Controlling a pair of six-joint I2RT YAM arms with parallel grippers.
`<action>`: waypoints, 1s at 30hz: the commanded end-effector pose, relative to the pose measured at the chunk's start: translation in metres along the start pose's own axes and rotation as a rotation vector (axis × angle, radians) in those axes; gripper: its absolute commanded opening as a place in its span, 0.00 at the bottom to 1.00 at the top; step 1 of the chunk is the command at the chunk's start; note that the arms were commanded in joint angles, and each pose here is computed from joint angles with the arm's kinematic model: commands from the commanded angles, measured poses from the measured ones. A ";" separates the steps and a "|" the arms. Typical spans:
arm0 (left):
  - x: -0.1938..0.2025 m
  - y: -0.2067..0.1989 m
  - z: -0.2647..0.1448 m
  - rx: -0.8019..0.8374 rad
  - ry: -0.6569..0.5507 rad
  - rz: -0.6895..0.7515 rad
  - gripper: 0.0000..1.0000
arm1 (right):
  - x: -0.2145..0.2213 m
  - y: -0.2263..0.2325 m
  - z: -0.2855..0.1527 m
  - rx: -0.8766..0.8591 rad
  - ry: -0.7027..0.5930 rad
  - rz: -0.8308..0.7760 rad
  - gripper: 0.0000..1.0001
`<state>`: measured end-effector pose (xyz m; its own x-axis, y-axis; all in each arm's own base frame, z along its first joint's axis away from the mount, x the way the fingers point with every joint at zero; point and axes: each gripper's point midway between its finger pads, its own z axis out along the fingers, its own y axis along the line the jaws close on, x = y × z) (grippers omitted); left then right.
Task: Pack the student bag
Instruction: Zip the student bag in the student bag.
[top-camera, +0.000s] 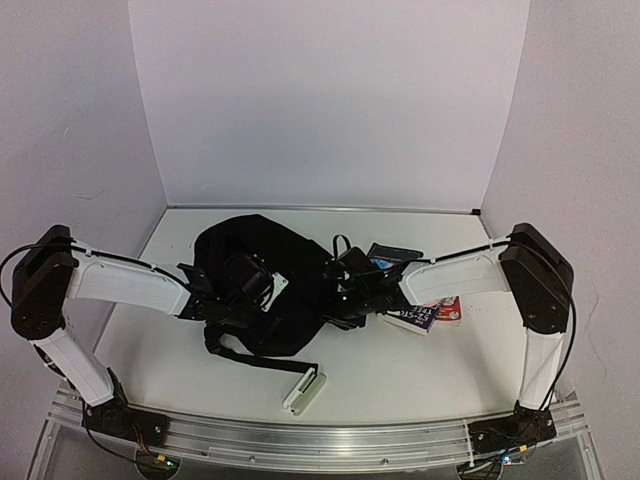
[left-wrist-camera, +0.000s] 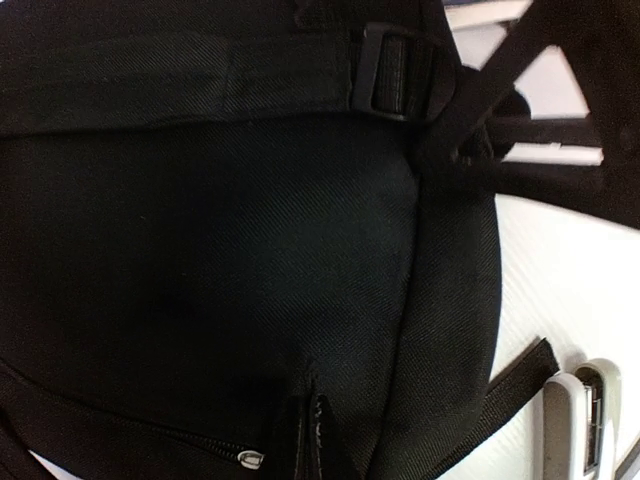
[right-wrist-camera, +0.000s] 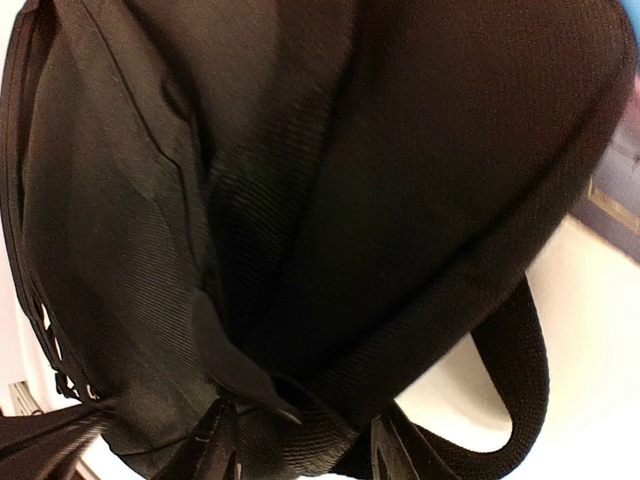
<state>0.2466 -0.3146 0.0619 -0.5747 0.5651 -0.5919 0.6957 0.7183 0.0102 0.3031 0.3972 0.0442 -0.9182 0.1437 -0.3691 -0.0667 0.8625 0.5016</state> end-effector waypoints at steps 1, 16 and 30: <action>-0.040 -0.003 -0.031 0.026 -0.160 -0.114 0.00 | 0.005 0.011 -0.009 -0.055 0.020 0.020 0.44; -0.041 -0.010 -0.041 0.088 -0.190 -0.206 0.00 | 0.018 0.009 0.025 -0.037 0.041 0.038 0.40; -0.035 0.038 -0.049 0.037 -0.246 -0.320 0.00 | 0.014 -0.014 0.023 0.039 -0.011 0.055 0.00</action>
<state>0.2515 -0.3010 0.0973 -0.6600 0.3180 -0.6806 0.5596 0.8125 -0.1631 0.2971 0.4143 0.0235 -0.9279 0.1809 -0.3261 -0.0285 0.8375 0.5456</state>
